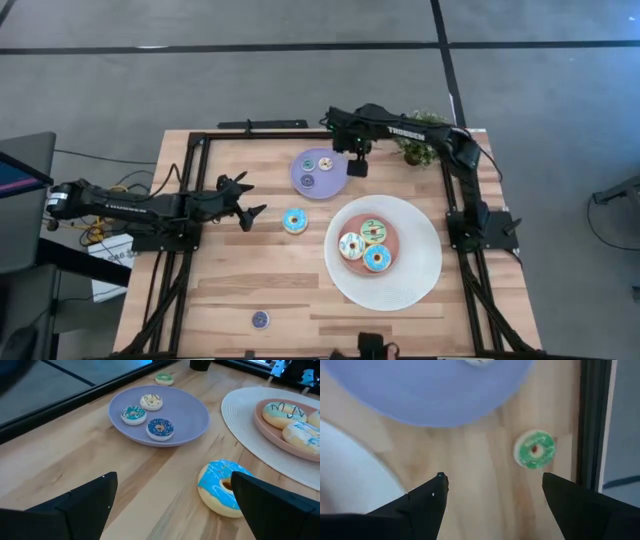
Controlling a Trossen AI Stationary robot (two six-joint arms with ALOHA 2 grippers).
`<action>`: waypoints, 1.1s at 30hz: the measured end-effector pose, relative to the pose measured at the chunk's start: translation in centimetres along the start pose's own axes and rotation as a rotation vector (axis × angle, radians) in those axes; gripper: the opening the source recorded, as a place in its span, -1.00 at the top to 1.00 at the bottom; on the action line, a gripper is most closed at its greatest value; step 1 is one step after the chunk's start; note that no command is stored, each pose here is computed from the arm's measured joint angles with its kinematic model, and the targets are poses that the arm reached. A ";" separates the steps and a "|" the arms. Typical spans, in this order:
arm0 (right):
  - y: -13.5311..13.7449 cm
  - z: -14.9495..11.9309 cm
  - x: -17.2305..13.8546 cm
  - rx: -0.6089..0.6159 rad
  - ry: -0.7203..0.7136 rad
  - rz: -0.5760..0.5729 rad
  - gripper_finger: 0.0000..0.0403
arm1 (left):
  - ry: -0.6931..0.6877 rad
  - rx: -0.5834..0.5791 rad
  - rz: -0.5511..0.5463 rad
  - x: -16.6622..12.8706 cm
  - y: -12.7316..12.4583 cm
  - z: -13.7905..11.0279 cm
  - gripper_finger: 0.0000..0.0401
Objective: Pick & Place donuts
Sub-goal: Put the small green donut on the violet plate
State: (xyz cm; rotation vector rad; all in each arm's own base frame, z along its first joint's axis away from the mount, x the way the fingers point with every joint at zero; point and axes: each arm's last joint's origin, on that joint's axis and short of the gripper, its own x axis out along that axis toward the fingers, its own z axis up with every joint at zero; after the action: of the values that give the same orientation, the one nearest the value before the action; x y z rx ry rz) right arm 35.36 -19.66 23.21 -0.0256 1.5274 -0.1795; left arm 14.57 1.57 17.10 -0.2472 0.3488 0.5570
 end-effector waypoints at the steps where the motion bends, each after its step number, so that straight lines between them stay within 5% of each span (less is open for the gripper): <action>1: -0.5 -0.1 0.6 -0.003 0.014 -0.001 -0.54 | 0.002 0.001 0.001 0.0 0.0 0.0 -0.91; 14: -6.2 -1.7 3.0 0.133 -0.060 0.051 -0.54 | -0.001 0.024 0.060 0.0 0.2 -0.1 -0.91; 25: -5.3 -1.3 7.0 0.164 -0.006 0.061 -0.54 | -0.005 0.029 0.063 0.0 0.2 -0.1 -0.91; 33: -7.3 -2.5 8.7 0.339 0.038 0.049 -0.54 | -0.003 0.030 0.063 0.0 0.2 -0.1 -0.91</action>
State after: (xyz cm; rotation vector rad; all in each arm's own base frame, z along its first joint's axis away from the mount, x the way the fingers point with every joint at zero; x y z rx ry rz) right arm 32.45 -27.77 15.37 0.2853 1.5165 -0.3997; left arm 14.41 1.72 16.96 -0.2067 0.3628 0.6137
